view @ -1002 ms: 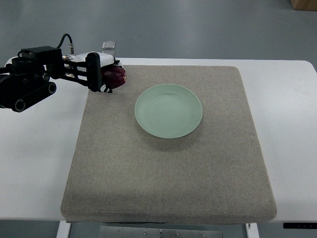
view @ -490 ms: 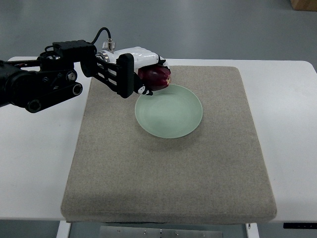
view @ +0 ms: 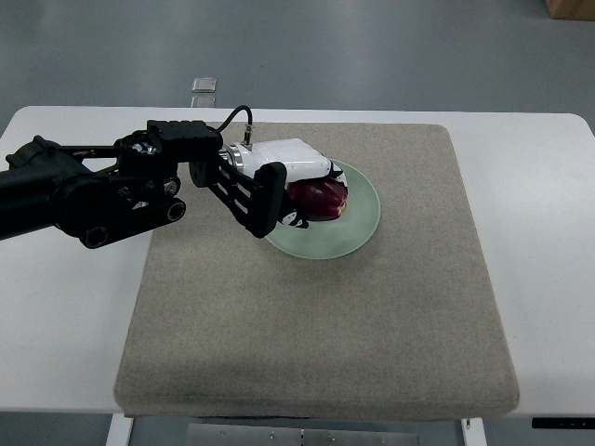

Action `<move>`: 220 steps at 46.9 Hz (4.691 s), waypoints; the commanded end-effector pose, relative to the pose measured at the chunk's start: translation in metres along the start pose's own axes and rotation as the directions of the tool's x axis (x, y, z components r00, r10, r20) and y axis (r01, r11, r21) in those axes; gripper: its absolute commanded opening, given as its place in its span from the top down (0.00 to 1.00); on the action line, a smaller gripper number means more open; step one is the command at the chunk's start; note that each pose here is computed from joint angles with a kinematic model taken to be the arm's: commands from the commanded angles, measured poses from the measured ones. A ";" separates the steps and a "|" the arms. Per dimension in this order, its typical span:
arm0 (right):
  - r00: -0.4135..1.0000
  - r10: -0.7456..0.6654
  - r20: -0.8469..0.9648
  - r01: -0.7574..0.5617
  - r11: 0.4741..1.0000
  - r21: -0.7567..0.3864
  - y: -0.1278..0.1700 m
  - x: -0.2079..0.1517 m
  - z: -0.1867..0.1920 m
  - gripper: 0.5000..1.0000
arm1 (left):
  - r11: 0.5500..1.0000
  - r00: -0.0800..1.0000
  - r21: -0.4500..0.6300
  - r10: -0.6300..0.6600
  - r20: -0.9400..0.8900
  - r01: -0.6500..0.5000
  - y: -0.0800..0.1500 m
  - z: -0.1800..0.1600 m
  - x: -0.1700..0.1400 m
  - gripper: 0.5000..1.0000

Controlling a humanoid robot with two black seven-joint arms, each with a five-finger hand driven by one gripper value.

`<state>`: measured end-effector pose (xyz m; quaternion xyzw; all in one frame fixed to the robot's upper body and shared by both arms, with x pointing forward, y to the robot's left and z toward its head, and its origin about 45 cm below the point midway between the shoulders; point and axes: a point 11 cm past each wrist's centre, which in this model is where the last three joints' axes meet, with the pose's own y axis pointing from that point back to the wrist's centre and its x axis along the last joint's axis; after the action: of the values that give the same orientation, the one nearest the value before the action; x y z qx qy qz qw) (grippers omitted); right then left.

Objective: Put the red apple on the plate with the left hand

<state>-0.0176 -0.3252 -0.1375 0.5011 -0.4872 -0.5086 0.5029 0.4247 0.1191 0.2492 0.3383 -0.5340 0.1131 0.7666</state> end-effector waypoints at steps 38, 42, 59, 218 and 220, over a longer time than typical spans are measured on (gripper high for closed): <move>1.000 0.000 0.000 0.000 1.000 -0.001 0.000 0.000 0.000 0.14 | 1.000 0.999 0.029 0.000 -0.044 0.001 0.002 -0.010 -0.010 0.02; 1.000 0.000 0.000 0.000 1.000 0.001 0.000 0.000 0.000 0.14 | 1.000 0.999 0.024 0.010 -0.041 -0.009 0.001 -0.009 -0.004 0.02; 1.000 0.000 0.000 0.000 1.000 0.001 0.000 0.000 0.000 0.14 | 0.996 0.994 0.010 0.088 -0.060 -0.088 0.006 -0.005 0.027 0.01; 1.000 -0.004 -0.009 0.004 1.000 0.004 0.000 -0.001 -0.003 0.14 | 0.503 -0.707 0.699 0.219 -0.672 -0.509 0.120 -0.169 -0.020 0.00; 1.000 -0.015 -0.010 0.015 1.000 0.005 0.000 -0.003 -0.004 0.14 | 0.503 -0.707 0.698 0.218 -0.673 -0.510 0.120 -0.168 -0.020 0.00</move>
<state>-0.0139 -0.3245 -0.1375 0.5052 -0.4857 -0.5058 0.5030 0.4774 0.3206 0.2452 -0.2959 0.2259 0.6335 0.6784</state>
